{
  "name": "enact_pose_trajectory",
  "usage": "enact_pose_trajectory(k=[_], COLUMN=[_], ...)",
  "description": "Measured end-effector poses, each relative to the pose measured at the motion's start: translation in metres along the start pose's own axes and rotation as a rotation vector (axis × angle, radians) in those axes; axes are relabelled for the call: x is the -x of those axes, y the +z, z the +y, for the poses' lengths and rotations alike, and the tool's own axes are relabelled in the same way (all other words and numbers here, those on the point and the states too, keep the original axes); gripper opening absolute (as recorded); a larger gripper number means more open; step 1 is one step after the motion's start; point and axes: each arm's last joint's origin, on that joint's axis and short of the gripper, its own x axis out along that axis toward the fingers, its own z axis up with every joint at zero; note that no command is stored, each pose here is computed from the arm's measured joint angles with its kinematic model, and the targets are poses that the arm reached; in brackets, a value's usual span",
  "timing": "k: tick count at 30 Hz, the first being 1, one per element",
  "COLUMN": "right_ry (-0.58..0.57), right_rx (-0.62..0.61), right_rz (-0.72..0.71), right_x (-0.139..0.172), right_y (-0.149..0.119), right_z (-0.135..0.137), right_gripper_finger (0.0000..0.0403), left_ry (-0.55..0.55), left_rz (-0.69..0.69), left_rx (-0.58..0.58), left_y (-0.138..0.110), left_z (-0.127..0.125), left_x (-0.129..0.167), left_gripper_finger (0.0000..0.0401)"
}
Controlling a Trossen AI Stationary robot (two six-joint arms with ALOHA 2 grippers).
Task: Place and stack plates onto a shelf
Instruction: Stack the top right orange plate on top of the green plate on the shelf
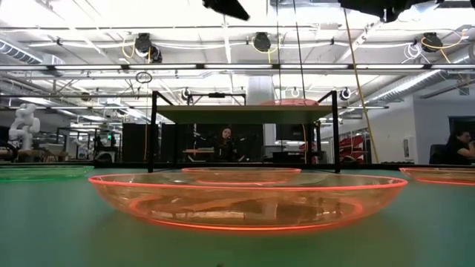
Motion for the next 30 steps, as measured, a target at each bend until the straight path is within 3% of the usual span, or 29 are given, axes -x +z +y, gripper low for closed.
enact_pose_trajectory(k=[8,13,19,25,30], right_ry=[0.044,0.166,0.232,0.323,0.441], right_rx=[0.044,0.08,0.078,0.034,0.134], right_rz=[0.169,0.276,0.461,0.682,0.794], right_x=[-0.01,-0.021,-0.041,-0.054,-0.064], right_y=[0.011,0.017,0.005,-0.016,-0.041], right_z=[0.009,0.019,0.03,0.039,0.059], right_gripper_finger=[0.013,0.013,0.013,0.013,0.013], left_ry=[0.053,0.053,0.026,-0.01,-0.029], left_rz=[-0.165,-0.276,-0.402,-0.435,-0.441], left_rx=[0.151,0.254,0.343,0.379,0.375], left_y=[-0.053,-0.085,-0.113,-0.128,-0.131], left_z=[-0.029,-0.053,-0.082,-0.1,-0.107], left_x=[0.056,0.077,0.081,0.076,0.074], left_gripper_finger=[0.0078,0.0078,0.0078,0.0078,0.0078])
